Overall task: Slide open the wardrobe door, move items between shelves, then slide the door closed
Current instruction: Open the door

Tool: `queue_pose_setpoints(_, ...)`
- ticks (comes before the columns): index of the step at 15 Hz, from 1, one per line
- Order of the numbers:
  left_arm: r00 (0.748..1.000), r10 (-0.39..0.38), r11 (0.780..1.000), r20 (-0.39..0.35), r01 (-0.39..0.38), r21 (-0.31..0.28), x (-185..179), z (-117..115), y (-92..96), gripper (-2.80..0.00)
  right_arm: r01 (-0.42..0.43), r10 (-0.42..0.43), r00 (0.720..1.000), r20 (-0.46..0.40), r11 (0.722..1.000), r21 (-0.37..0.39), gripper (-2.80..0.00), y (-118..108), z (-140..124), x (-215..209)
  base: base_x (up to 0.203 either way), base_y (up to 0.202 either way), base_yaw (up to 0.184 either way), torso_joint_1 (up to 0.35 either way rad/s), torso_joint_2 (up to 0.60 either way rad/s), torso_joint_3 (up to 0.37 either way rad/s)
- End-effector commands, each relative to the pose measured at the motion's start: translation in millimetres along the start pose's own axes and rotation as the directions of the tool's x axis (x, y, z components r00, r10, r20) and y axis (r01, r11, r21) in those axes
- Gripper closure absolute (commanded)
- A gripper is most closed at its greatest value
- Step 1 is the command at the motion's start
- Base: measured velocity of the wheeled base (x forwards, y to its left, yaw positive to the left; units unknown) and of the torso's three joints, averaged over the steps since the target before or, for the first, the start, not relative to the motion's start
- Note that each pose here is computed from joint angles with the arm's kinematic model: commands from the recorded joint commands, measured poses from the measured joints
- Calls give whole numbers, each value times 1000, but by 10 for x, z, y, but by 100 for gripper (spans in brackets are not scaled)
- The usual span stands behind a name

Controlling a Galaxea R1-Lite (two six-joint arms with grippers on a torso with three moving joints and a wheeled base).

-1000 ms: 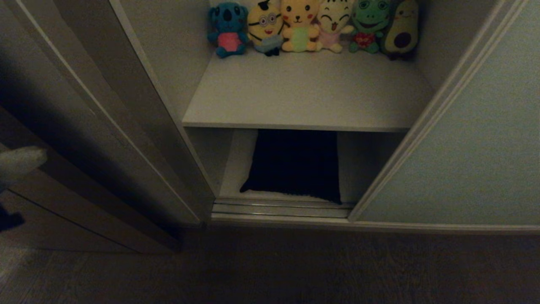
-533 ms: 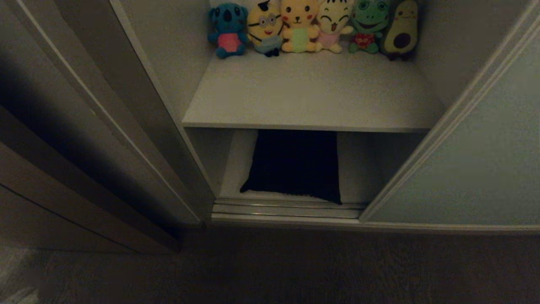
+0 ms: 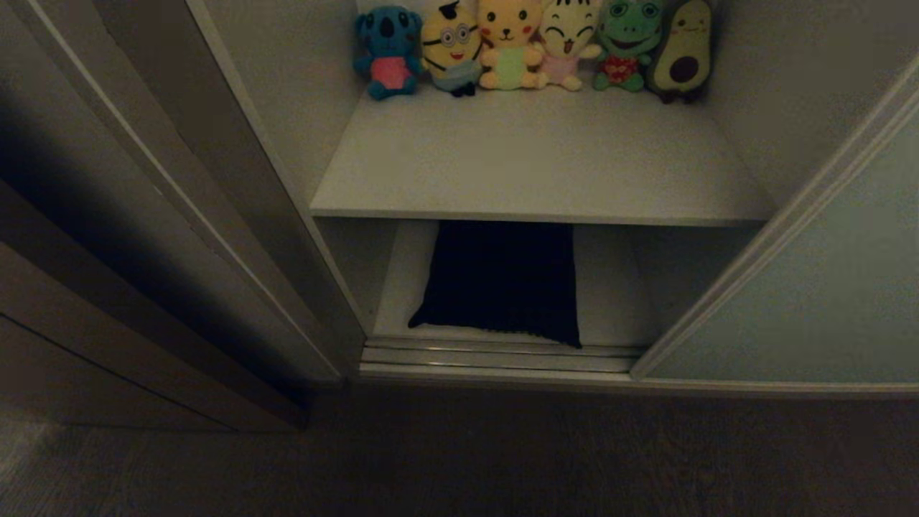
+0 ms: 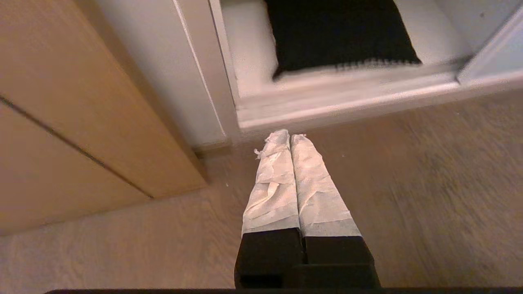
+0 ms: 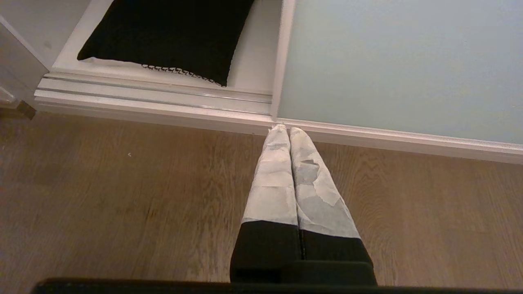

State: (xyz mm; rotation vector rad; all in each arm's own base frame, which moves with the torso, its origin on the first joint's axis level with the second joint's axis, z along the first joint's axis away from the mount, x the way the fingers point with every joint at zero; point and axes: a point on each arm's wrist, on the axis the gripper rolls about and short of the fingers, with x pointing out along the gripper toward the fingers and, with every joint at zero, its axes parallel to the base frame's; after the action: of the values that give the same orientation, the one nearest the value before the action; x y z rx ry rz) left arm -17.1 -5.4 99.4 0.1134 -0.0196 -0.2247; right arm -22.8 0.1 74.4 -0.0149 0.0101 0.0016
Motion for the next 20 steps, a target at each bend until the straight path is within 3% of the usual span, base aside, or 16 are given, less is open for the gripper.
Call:
queue_pose_setpoints(1, 999, 33, 998, 14, -33, -51, -106, -111, -28, 0, 0, 0, 1000, -1, 1000, 0, 0, 0, 0, 2, 0, 0, 0, 0, 0, 0)
queue_pose_setpoints(3, 988, 149, 984, -36, -152, -95, -103, -156, -5, 0, 0, 0, 1000, -1, 1000, 0, 0, 0, 0, 1, 0, 0, 0, 0, 0, 0)
queue_pose_setpoints(4, 986, 154, 983, -62, -159, -96, -116, -159, -6, 0, -2, 2, 1000, -1, 1000, 0, 0, 0, -1, 1, 0, 0, 0, 0, 0, 0)
queue_pose_setpoints(6, 973, 216, 976, -81, -217, 3, -88, -241, 6, 0, -2, 2, 1000, -1, 1000, 0, 0, 0, 0, 1, 0, 0, 0, 0, 0, 0)
queue_pose_setpoints(7, 979, 196, 981, -55, -196, 6, -77, -237, 4, 0, -1, 1, 1000, -1, 1000, 0, 0, 0, -1, 1, 0, 0, 0, 0, 0, 0)
queue_pose_setpoints(20, 980, 193, 981, -57, -193, 3, -79, -238, 3, 0, -1, 1, 1000, -2, 1000, 0, 0, 0, -1, 1, 0, 0, 0, 0, 0, 0)
